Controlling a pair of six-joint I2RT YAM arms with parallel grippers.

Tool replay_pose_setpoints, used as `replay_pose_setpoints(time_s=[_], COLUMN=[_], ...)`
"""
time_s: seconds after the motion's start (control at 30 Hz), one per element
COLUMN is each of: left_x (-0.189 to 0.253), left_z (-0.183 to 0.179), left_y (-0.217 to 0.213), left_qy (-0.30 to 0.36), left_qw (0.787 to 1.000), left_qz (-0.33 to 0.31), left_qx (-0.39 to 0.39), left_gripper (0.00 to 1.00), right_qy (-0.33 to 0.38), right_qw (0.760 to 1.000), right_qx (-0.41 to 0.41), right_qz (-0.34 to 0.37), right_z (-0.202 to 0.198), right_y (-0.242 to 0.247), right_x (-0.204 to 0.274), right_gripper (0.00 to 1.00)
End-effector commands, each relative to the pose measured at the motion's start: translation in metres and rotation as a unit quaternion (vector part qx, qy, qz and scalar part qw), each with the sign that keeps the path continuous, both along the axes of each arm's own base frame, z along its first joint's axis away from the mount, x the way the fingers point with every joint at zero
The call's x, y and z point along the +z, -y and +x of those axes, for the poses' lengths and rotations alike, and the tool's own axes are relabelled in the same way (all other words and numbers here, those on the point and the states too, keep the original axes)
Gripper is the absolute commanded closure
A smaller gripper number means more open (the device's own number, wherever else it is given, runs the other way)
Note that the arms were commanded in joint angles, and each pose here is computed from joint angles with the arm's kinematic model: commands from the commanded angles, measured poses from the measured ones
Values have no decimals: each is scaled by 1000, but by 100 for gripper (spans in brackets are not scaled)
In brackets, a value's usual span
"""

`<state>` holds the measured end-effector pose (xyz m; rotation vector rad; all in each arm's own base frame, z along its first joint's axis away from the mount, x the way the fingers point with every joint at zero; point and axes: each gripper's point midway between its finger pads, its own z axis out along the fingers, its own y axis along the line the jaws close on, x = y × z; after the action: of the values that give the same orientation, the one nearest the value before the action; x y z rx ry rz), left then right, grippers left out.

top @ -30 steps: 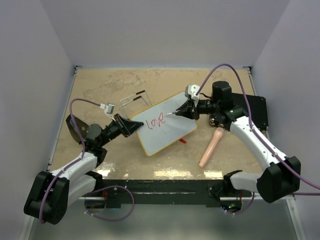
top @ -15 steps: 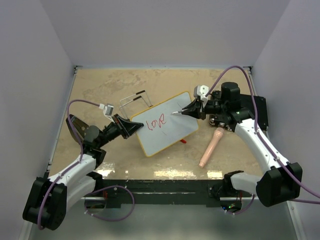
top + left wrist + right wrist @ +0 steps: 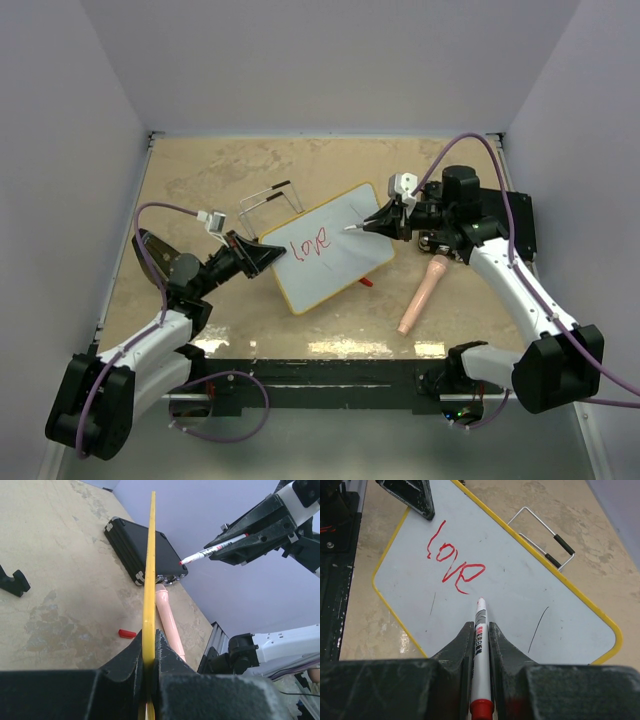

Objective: Write a sentence on the whiteboard

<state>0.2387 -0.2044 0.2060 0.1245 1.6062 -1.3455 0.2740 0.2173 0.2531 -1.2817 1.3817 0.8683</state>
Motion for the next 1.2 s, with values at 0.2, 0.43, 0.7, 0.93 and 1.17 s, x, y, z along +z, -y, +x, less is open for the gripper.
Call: replay_pose_setpoints(time_s=[0.2,0.43,0.7,0.93,1.17], left_x=[50,48,51,54,55], left_z=[9,11,11,10,10], left_y=[5,10,12,13,14], left_qy=[63,53,56,60,63], left_qw=[996,997,996,996,996], left_qz=[-56,-62,-63,-65,-65], left_qx=[21,16,14,9,7], left_gripper=[100,100,100,100,100], right_qy=[27,30,24,16,8], right_qw=[999,997,996,995,995], right_qx=[-20,-59,-76,-80,-74], right_qz=[-19,-36,-50,-59,-68], right_z=[2,14,22,27,26], right_y=[-9,-13,-15,-18,-22], right_x=[7,1,-7,-16,-25], right_gripper=[100,100,100,100,100])
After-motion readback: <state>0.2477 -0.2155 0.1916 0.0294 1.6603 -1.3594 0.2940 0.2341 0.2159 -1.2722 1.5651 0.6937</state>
